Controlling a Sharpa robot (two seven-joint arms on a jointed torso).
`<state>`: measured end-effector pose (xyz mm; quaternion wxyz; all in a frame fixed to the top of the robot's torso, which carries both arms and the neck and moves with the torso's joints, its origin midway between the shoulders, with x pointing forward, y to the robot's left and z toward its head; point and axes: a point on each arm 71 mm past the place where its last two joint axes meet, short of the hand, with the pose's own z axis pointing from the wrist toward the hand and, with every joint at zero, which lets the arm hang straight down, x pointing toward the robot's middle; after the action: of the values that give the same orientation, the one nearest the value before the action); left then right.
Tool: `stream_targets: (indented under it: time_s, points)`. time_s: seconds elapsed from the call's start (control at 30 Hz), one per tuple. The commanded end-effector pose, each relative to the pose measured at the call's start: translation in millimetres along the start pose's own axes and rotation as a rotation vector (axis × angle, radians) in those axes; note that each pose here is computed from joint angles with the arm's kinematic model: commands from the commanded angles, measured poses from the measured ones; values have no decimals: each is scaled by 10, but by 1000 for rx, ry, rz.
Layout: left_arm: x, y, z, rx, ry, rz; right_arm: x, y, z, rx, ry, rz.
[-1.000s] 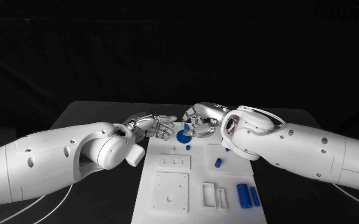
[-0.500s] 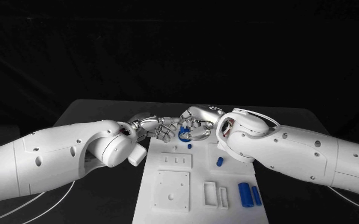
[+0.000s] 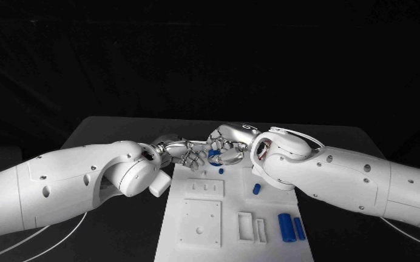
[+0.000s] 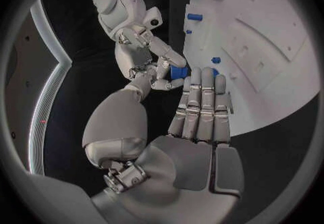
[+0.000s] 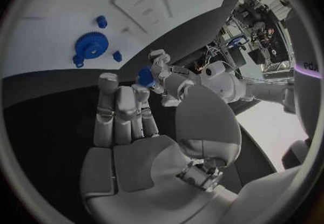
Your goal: Assemble the parts on the task board
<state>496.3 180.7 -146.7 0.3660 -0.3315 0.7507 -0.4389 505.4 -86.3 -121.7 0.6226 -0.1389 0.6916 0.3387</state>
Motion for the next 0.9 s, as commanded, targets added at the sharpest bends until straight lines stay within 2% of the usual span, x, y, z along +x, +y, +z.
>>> stream_targets:
  time_s: [0.03, 0.57, 0.9]
  points:
    - [34, -15, 2, 1, 25, 23, 2, -4, 11, 4, -6, -15]
    - [57, -33, 16, 9, 27, 16, 67, 30, 30, -3, 17, -13]
    - [95, -47, 25, 16, 53, 2, 84, 84, 64, -15, 11, -10]
